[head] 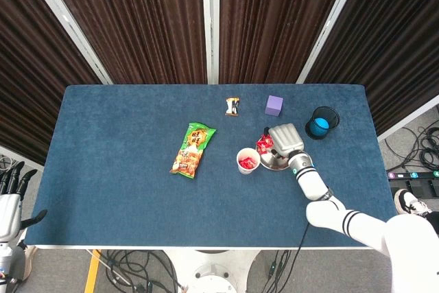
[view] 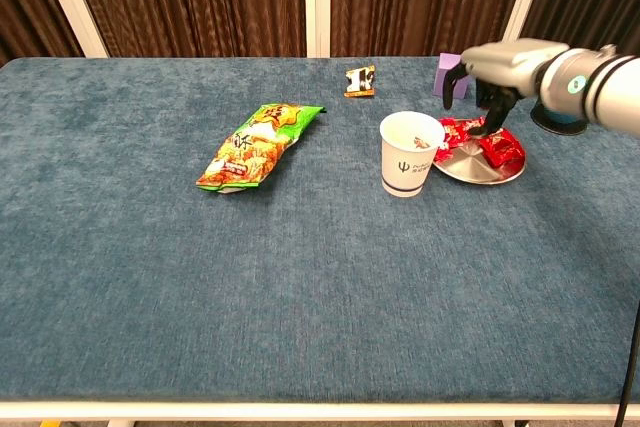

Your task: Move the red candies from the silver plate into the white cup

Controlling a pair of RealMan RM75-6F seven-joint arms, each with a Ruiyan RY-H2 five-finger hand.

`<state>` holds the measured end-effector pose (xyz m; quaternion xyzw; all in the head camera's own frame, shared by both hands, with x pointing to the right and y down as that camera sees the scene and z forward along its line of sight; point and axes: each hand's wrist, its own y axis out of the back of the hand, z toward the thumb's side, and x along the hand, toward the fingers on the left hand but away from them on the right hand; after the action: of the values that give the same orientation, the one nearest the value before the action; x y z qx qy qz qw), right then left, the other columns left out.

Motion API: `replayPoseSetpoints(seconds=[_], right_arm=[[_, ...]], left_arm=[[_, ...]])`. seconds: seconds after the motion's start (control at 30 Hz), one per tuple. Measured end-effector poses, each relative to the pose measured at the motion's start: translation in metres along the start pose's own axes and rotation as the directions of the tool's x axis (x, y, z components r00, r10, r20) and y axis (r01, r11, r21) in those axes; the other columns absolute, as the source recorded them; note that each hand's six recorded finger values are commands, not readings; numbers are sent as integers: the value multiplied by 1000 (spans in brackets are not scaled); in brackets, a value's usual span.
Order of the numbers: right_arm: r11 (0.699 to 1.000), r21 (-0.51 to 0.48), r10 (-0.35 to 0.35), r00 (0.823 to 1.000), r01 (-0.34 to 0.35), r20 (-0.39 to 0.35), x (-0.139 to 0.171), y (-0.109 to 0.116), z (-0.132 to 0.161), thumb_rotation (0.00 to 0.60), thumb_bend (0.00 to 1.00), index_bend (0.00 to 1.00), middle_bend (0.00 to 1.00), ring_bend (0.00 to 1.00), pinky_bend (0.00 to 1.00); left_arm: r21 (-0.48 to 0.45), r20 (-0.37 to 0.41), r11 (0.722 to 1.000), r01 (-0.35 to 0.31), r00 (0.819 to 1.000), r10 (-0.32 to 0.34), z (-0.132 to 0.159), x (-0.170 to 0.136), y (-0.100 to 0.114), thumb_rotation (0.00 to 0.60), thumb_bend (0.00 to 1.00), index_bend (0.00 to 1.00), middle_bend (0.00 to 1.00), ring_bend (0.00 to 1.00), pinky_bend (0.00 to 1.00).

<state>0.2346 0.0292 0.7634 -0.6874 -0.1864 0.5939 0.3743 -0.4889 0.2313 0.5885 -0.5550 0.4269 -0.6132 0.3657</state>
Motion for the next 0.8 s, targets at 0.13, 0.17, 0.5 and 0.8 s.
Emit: replayPoseSetpoints(seconds=[0.13,0.17,0.5,0.8], right_arm=[[999,18,28,1000,-28,2,-10,-12,8,600,233,381,992,935,1000],[999,21,32,999,-32,2,-12,-13,10,600,233,384,992,935,1000],[999,39,32,999,-32,-11,-16,-17,19,600,233,391,993,935,1000],[997,64,45,999,-45,-6,-16,-21,18,600,234,423,992,935,1000]], left_arm=[[0,-6,1000,0,1000,0,-2,-1,0,600,0,206,120,99,116],[0,-7,1000,0,1000,0,-2,-1,0,600,0,206,120,99,116],[-2,-11,1000,2,1000,-2,-4,-1,-1,600,0,206,120,99,116],[-5,-11,1000,5,1000,-5,-5,-1,-3,600,0,206,120,99,116]])
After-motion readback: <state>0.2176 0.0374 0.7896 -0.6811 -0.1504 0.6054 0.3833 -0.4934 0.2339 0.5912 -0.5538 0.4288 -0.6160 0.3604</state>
